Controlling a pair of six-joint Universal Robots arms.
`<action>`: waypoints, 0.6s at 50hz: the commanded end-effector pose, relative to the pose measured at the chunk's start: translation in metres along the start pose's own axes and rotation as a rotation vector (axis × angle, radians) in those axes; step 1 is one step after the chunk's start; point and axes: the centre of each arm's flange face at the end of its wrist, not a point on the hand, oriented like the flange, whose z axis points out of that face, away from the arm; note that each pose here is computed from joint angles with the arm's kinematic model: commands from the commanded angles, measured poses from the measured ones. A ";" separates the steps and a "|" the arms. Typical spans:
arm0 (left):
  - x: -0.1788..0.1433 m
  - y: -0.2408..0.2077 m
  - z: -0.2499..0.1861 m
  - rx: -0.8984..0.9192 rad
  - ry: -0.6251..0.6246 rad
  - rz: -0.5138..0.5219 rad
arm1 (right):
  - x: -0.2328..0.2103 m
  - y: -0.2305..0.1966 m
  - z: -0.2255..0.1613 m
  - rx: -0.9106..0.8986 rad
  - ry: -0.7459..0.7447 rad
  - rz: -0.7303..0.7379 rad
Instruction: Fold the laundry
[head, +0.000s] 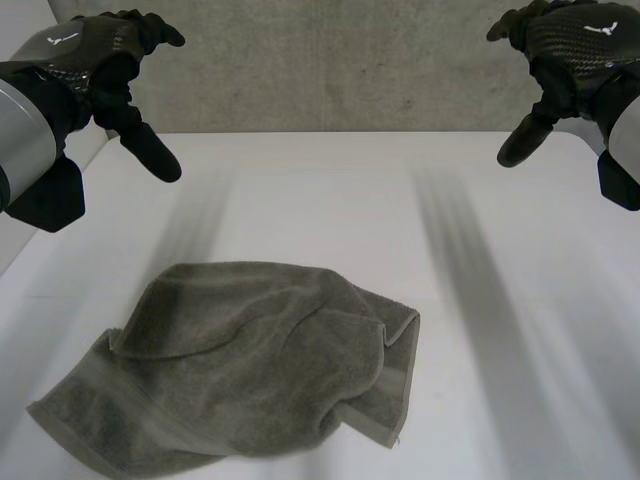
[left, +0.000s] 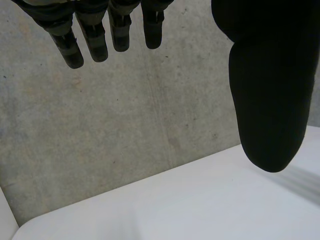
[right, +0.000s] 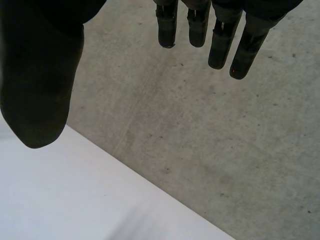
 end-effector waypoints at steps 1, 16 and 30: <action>0.001 0.016 0.005 -0.043 0.010 0.003 | -0.008 0.015 0.007 -0.037 -0.057 -0.039; 0.005 0.128 0.064 -0.377 0.029 0.109 | -0.027 0.064 0.021 -0.178 -0.151 -0.268; 0.056 0.216 0.060 -0.520 0.199 0.150 | -0.030 0.070 0.020 -0.194 -0.165 -0.269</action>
